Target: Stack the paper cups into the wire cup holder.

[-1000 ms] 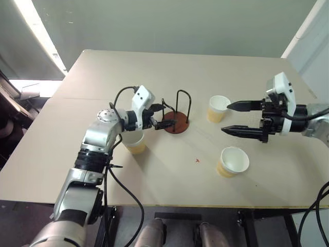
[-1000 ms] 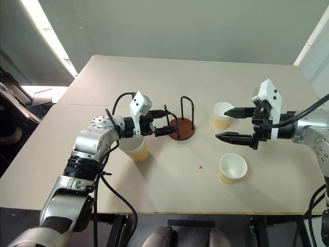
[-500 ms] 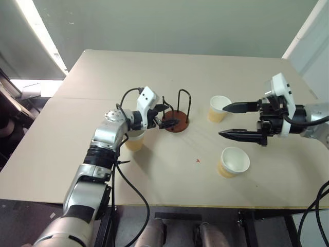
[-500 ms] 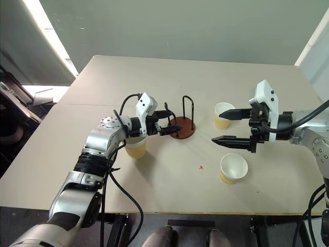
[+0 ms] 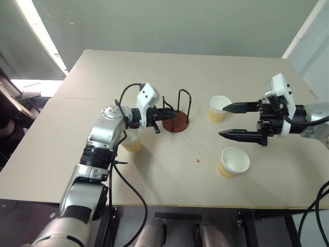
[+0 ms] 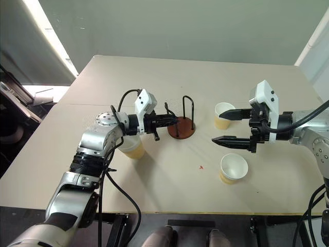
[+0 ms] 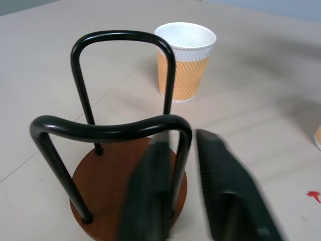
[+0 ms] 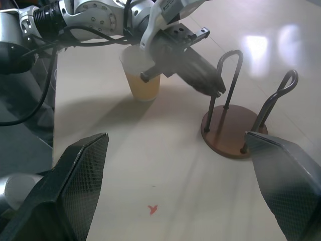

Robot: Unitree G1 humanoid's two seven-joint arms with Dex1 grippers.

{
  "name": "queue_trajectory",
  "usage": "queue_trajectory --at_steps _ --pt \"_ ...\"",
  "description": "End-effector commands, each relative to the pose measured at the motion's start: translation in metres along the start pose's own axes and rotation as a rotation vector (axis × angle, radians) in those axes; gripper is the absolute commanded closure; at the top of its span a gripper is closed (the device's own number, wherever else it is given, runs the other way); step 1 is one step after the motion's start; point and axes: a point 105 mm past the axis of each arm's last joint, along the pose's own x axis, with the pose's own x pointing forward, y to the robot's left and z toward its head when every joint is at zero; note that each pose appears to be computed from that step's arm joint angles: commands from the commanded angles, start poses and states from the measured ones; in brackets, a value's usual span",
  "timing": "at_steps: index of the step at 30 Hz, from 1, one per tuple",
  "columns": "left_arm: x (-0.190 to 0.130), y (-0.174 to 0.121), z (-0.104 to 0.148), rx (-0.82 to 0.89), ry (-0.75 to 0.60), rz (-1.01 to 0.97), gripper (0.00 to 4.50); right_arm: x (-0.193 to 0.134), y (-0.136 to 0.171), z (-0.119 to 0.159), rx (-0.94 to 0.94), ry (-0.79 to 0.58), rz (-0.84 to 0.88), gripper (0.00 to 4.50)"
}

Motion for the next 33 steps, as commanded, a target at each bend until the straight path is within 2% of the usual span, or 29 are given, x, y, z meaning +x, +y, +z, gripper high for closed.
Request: queue_trajectory --at_steps 1,5,9,12,16,24,28,33 --pt "-0.004 -0.003 0.010 0.029 -0.019 -0.011 4.46 -0.005 0.002 0.008 -0.042 -0.009 -0.003 0.00" --pt "-0.007 -0.002 0.013 0.025 -0.028 -0.019 4.46 -0.005 0.001 0.007 -0.039 -0.006 -0.004 0.00" --pt "-0.012 -0.005 0.027 0.053 -0.049 -0.074 4.46 -0.008 0.008 0.008 -0.030 0.005 0.025 0.00" --pt "-0.021 -0.017 0.040 0.094 -0.054 -0.171 4.46 -0.014 0.019 0.010 -0.030 0.034 0.066 0.00" --pt "-0.037 -0.046 0.049 0.115 -0.027 -0.367 4.46 -0.023 0.030 0.016 -0.038 0.061 0.078 0.00" --pt "-0.044 -0.086 0.038 0.152 0.089 -0.622 4.46 -0.030 0.040 0.019 -0.045 0.100 0.089 0.00" --pt "-0.030 -0.092 0.034 0.117 0.077 -0.641 4.46 -0.030 0.037 0.022 -0.061 0.099 0.064 0.00" --pt "-0.013 -0.088 0.020 0.161 0.096 -0.582 4.46 -0.030 0.036 0.023 -0.064 0.101 0.055 0.00"
